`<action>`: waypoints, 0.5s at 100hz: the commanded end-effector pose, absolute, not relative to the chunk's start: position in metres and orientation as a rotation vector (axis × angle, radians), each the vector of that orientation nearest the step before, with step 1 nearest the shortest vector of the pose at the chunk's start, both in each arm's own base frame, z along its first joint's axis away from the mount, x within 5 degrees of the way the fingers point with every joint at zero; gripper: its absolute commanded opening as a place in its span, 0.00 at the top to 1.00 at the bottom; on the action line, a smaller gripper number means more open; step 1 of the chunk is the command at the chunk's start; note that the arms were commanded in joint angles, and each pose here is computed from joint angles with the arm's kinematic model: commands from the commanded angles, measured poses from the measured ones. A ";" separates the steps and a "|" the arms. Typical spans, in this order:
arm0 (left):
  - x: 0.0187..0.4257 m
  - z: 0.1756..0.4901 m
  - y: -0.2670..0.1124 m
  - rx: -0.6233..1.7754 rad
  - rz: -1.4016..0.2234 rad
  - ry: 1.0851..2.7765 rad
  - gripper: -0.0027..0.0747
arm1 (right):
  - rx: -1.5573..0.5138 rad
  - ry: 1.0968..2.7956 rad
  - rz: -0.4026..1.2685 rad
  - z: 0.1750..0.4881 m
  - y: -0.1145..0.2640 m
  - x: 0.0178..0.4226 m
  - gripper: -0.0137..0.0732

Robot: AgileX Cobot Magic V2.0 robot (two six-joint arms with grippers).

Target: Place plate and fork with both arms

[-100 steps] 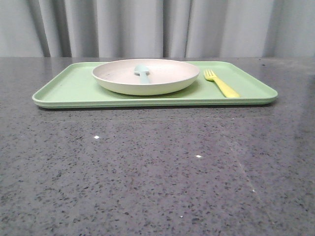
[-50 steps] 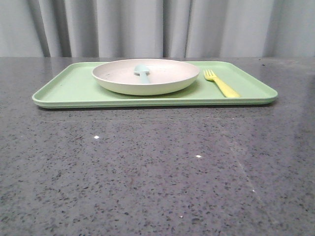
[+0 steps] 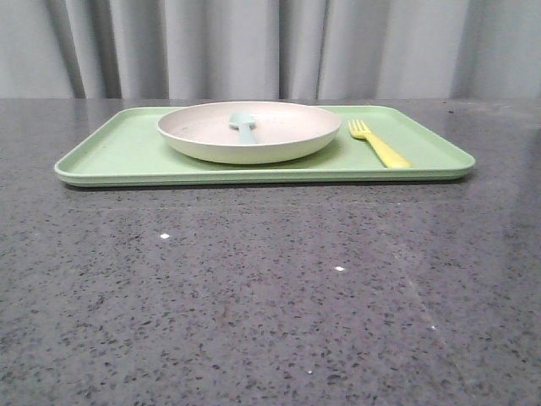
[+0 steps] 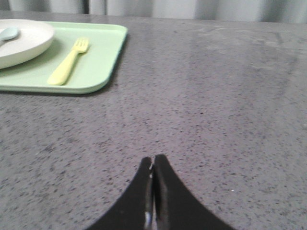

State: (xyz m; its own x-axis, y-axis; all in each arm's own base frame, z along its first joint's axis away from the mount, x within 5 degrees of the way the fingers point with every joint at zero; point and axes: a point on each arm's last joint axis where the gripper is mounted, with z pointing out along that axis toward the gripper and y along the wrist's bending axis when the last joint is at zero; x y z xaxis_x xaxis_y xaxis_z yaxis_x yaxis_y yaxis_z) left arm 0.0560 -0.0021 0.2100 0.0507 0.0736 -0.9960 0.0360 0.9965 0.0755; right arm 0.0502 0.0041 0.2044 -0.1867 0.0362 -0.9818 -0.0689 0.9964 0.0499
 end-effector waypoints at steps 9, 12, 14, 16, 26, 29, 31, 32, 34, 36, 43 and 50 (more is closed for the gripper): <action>0.053 0.214 -0.003 0.081 0.003 1.424 0.99 | 0.005 1.559 0.079 0.216 0.003 0.051 0.98; 0.053 0.214 -0.003 0.081 0.003 1.424 0.99 | 0.006 1.550 0.079 0.215 0.003 0.051 0.98; 0.053 0.214 -0.003 0.081 0.003 1.424 0.99 | 0.006 1.543 0.079 0.214 0.003 0.052 0.98; 0.053 0.214 -0.003 0.081 0.003 1.424 0.99 | 0.006 1.536 0.078 0.213 0.003 0.052 0.98; 0.053 0.214 -0.003 0.081 0.003 1.424 0.99 | -0.007 1.512 0.062 0.208 0.002 0.054 0.98; 0.053 0.214 -0.003 0.081 0.003 1.424 0.99 | -0.007 1.508 0.061 0.206 0.002 0.054 0.98; 0.053 0.214 -0.003 0.081 0.003 1.424 0.99 | -0.007 1.506 0.061 0.205 0.002 0.054 0.98; 0.053 0.214 -0.003 0.081 0.003 1.424 0.99 | -0.008 1.504 0.059 0.205 0.002 0.054 0.98; 0.053 0.214 -0.003 0.081 0.003 1.424 0.99 | -0.010 1.507 0.057 0.204 0.002 0.055 0.98; 0.053 0.214 -0.003 0.081 0.003 1.424 0.99 | -0.014 1.510 0.052 0.204 0.002 0.055 0.98; 0.053 0.214 -0.003 0.081 0.003 1.424 0.99 | -0.036 1.501 0.027 0.205 0.002 0.054 0.98; 0.053 0.214 -0.003 0.081 0.003 1.424 0.99 | -0.062 1.486 -0.002 0.206 0.002 0.054 0.98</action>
